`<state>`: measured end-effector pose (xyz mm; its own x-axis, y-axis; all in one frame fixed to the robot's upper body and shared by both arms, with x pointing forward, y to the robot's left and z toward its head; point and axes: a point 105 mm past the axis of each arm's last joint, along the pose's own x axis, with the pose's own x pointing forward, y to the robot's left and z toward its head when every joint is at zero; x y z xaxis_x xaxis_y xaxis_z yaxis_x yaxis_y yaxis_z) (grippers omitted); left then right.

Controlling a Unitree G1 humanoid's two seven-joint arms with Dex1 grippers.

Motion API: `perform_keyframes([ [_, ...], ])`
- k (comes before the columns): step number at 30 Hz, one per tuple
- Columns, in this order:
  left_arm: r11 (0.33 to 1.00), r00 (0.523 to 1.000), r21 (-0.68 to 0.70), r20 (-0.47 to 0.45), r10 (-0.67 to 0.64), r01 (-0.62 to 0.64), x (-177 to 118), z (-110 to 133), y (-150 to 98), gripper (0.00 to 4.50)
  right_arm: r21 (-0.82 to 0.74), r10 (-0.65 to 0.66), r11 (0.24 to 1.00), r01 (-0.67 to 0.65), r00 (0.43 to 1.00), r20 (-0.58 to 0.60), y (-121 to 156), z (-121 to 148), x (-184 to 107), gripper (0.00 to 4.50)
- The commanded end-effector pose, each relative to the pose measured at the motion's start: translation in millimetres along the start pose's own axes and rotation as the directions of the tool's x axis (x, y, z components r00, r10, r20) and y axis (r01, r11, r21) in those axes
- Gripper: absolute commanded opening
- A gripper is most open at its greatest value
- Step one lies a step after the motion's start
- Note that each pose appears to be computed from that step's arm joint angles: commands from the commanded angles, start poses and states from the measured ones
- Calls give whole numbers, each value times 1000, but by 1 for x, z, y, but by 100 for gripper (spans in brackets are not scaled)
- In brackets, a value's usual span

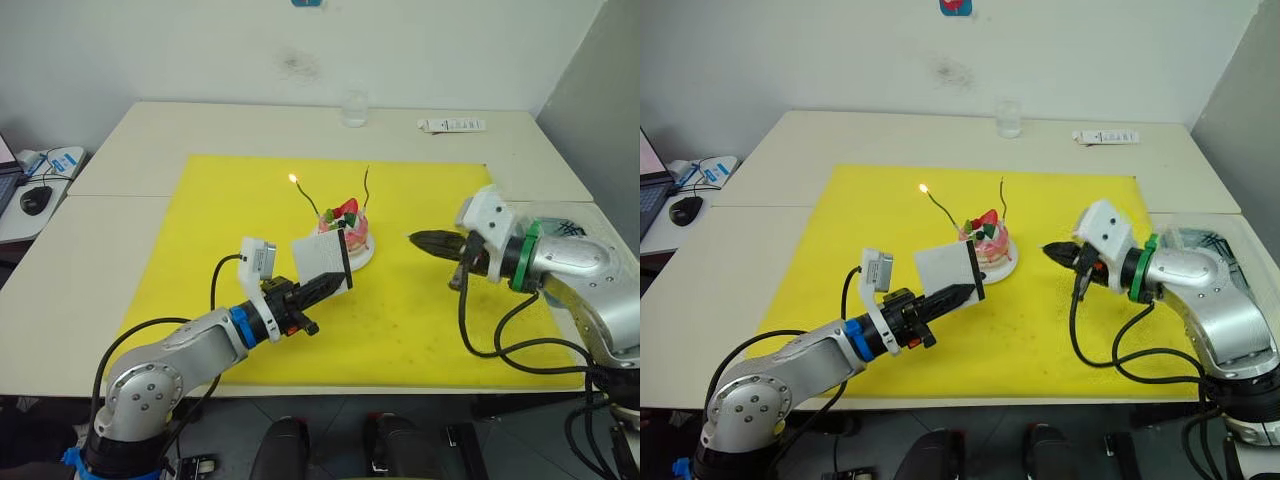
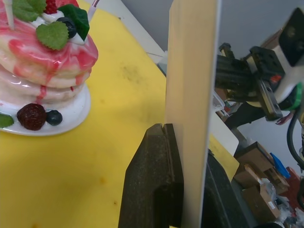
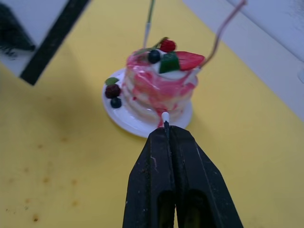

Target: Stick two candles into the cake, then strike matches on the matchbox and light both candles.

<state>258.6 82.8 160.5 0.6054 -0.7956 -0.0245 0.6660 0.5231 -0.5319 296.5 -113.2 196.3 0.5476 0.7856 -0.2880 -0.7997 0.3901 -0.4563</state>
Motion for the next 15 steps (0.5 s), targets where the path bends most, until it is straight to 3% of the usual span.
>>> perform_keyframes([
  [1, 999, 999, -12, 23, -36, 37, 4, 6, -8, 0, -112, 46, 993, -40, 998, 52, 10, 22, 5, 3],
  [15, 999, 998, -22, 32, -47, 47, 10, 14, -6, 0, -234, 111, 969, -83, 988, 107, 23, 42, 30, 3],
])
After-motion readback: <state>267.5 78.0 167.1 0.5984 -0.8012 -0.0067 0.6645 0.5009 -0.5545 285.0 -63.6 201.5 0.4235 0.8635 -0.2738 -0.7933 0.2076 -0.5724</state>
